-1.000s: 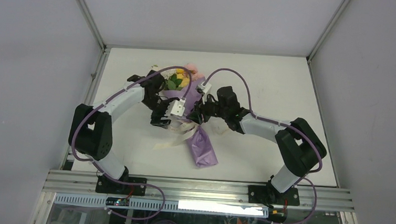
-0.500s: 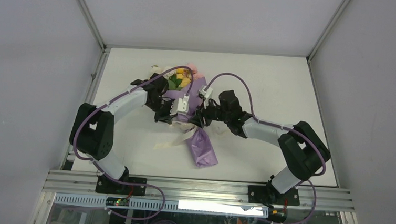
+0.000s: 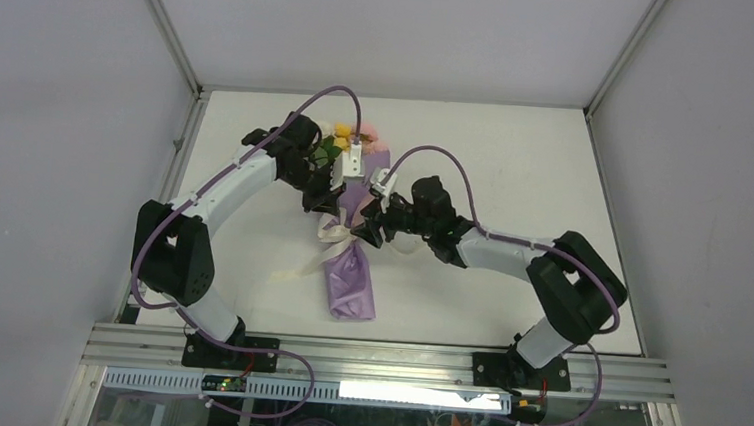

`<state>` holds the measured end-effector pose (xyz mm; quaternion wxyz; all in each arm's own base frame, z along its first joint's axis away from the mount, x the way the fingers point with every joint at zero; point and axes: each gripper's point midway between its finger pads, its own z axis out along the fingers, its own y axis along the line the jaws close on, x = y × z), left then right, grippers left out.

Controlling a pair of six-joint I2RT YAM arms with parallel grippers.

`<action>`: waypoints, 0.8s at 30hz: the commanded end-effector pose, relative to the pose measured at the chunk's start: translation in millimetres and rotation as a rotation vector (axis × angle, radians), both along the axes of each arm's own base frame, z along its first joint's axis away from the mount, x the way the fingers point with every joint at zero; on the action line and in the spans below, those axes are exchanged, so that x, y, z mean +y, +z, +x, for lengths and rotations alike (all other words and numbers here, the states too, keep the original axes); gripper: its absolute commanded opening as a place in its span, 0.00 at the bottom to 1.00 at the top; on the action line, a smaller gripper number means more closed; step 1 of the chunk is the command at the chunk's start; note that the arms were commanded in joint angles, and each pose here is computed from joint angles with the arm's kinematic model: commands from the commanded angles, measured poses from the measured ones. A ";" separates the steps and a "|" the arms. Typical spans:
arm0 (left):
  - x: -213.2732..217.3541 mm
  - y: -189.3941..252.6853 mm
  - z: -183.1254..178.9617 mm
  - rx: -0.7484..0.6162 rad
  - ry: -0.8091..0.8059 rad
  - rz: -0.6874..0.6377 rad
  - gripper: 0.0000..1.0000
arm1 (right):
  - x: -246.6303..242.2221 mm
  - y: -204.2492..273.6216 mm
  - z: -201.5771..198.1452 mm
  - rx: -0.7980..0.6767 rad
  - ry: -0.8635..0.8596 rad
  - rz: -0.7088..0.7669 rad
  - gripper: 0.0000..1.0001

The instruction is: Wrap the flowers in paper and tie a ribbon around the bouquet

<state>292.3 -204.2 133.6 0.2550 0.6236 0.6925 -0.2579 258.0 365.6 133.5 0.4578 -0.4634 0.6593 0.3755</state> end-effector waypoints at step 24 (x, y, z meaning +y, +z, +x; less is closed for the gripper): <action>-17.2 21.7 1.6 0.007 0.003 -0.093 0.12 | 54.5 28.5 26.8 -0.023 0.064 0.282 0.48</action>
